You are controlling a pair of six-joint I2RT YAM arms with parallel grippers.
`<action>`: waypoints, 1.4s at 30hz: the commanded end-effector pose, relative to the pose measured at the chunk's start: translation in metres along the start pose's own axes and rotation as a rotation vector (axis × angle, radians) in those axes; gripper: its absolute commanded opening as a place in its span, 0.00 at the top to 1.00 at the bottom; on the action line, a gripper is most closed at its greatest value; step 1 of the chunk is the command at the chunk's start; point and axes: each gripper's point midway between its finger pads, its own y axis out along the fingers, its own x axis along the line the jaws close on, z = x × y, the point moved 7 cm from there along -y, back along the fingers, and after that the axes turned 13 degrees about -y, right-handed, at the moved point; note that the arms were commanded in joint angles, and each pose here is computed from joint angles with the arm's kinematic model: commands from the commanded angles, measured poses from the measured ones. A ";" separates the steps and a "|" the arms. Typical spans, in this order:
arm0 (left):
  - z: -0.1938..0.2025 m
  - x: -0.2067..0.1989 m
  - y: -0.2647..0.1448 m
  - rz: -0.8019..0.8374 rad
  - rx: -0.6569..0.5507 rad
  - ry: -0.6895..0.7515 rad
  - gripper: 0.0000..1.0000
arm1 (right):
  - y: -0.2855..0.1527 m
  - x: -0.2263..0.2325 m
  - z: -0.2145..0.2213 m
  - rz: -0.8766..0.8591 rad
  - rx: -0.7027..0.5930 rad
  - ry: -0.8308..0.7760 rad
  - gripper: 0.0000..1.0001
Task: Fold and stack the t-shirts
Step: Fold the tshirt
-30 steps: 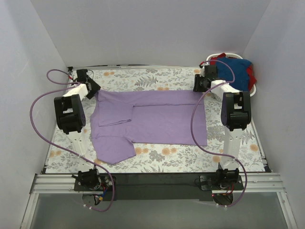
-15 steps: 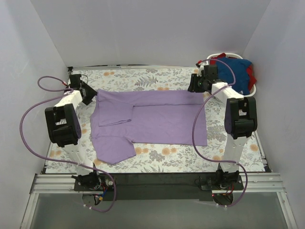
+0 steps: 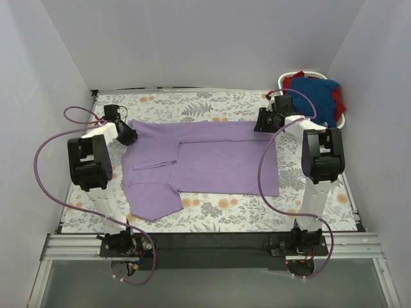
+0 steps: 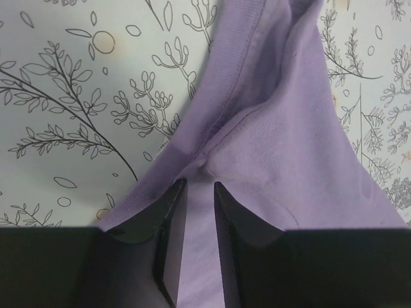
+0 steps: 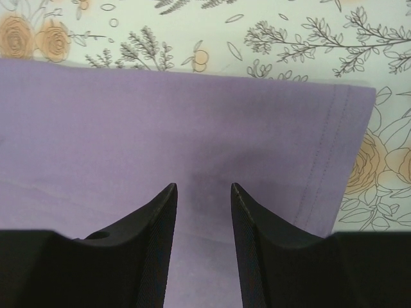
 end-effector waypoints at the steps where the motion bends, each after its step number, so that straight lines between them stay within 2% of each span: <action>1: 0.001 0.025 0.001 -0.156 -0.020 0.008 0.79 | 0.010 -0.013 0.008 0.035 0.001 0.042 0.55; 2: -0.001 0.026 0.001 -0.180 -0.039 0.010 0.85 | 0.012 -0.015 0.009 0.038 0.002 0.043 0.55; 3: -0.002 0.028 0.001 -0.203 -0.048 0.008 0.87 | 0.012 -0.018 0.009 0.043 0.003 0.048 0.55; 11: -0.011 0.034 -0.009 -0.276 -0.112 0.011 0.90 | 0.025 -0.034 0.012 0.089 0.020 0.099 0.55; 15: -0.012 0.024 0.004 -0.236 -0.069 0.010 0.76 | 0.035 -0.038 -0.001 0.076 -0.003 0.087 0.55; 21: -0.012 0.006 0.036 -0.181 0.016 -0.006 0.70 | 0.043 -0.048 -0.036 0.082 -0.074 0.049 0.55; 24: -0.021 -0.012 0.037 -0.131 0.021 -0.013 0.61 | 0.036 -0.048 -0.057 0.081 -0.100 0.003 0.54; 27: -0.032 -0.032 0.016 -0.070 -0.011 -0.015 0.53 | 0.020 -0.042 -0.071 0.065 -0.134 -0.037 0.54; 30: -0.042 -0.040 -0.025 -0.027 -0.086 -0.014 0.47 | -0.022 -0.024 -0.090 0.069 -0.190 -0.103 0.54; 31: -0.042 -0.039 -0.035 -0.027 -0.107 -0.014 0.47 | -0.029 -0.020 -0.088 0.082 -0.189 -0.113 0.54; 32: -0.046 -0.044 -0.061 0.005 -0.152 -0.016 0.46 | -0.033 -0.015 -0.074 0.081 -0.152 -0.106 0.54; 34: -0.035 -0.022 -0.075 -0.040 -0.174 -0.021 0.46 | -0.057 0.003 -0.071 0.095 -0.162 -0.113 0.53; 35: -0.035 -0.022 -0.098 -0.007 -0.206 -0.029 0.46 | -0.054 0.015 -0.043 0.084 -0.099 -0.103 0.53; 37: -0.016 0.006 -0.105 -0.044 -0.196 -0.016 0.46 | -0.075 0.032 -0.032 0.110 -0.103 -0.104 0.54; 39: -0.006 0.022 -0.126 -0.032 -0.217 -0.016 0.46 | -0.074 0.052 0.013 0.099 -0.013 -0.103 0.54; 40: 0.009 0.044 -0.122 -0.076 -0.196 -0.008 0.46 | -0.083 0.058 0.023 0.100 -0.011 -0.100 0.54; 42: 0.020 0.059 -0.137 -0.068 -0.210 -0.016 0.47 | -0.090 0.065 0.059 0.092 0.041 -0.069 0.54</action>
